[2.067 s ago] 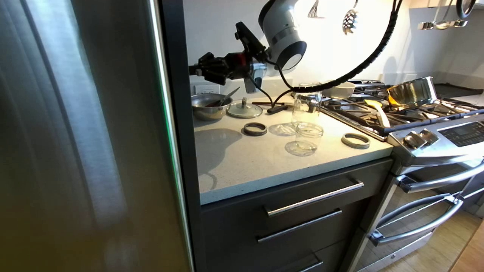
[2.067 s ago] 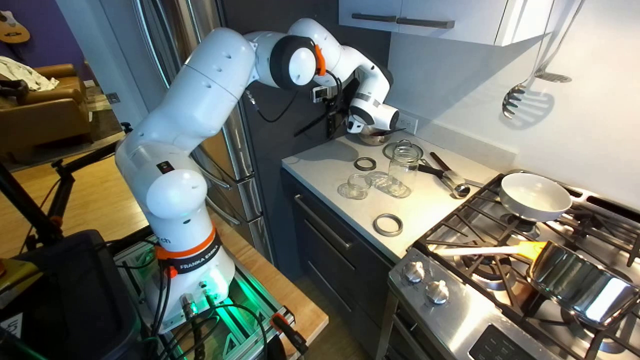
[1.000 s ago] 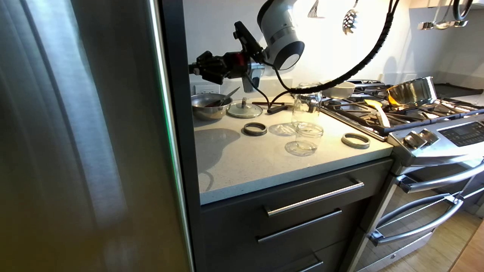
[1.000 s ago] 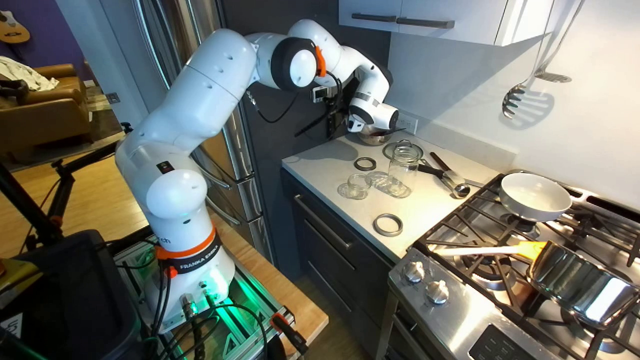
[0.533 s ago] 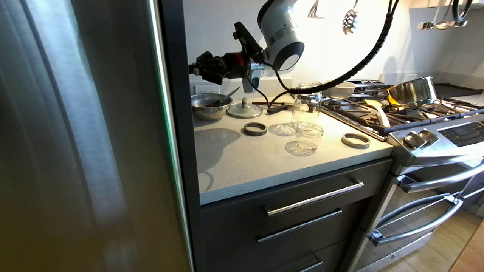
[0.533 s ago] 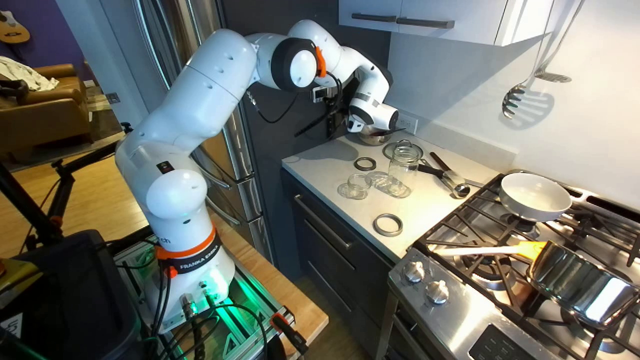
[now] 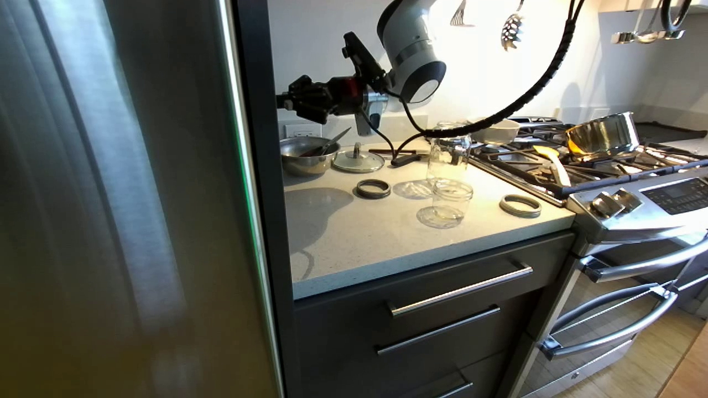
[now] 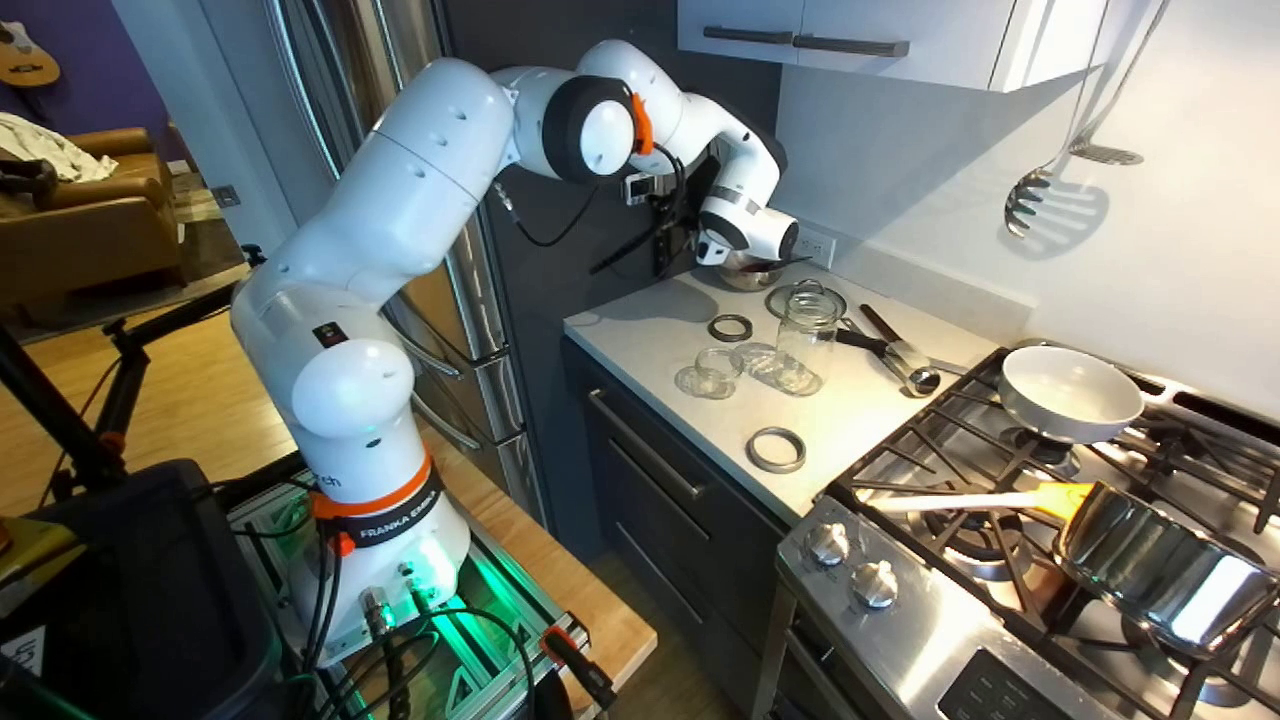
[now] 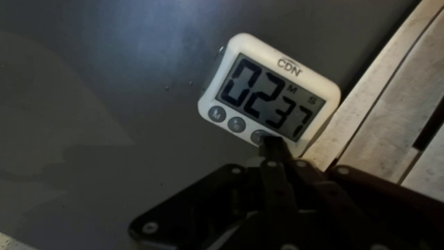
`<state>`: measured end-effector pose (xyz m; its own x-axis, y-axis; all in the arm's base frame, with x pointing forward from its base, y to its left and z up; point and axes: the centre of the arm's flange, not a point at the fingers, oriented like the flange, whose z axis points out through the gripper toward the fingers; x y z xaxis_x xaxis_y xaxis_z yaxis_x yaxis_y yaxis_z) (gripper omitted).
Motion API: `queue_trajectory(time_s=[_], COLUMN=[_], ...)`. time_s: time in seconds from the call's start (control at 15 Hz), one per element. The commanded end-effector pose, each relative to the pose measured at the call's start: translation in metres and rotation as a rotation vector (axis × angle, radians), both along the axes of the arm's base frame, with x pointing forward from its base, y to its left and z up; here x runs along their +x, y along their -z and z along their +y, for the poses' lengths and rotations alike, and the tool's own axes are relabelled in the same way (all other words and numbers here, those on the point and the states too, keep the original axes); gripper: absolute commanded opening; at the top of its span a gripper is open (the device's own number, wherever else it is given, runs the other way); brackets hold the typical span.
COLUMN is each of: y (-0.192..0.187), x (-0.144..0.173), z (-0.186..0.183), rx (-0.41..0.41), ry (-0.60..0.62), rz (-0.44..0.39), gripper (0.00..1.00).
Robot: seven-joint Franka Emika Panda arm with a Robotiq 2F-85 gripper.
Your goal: Press a button on the white device
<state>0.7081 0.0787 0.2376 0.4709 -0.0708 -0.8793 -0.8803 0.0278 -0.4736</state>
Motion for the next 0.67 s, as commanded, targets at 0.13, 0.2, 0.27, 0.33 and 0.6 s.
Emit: queue_trajectory(time_s=[0.13, 0.2, 0.27, 0.33, 0.6], y=[-0.0028, -0.0024, -0.0019, -0.0016, -0.0015], x=[-0.0024, -0.0027, -0.0028, -0.0029, -0.0039], z=[-0.0166, -0.0173, -0.0179, -0.0180, -0.0172], rx=[-0.013, -0.015, -0.014, -0.017, -0.019], ry=[0.015, 0.023, 0.017, 0.018, 0.016], rz=[0.003, 0.009, 0.012, 0.014, 0.019], gripper=[0.00, 0.26, 0.27, 0.32, 0.63])
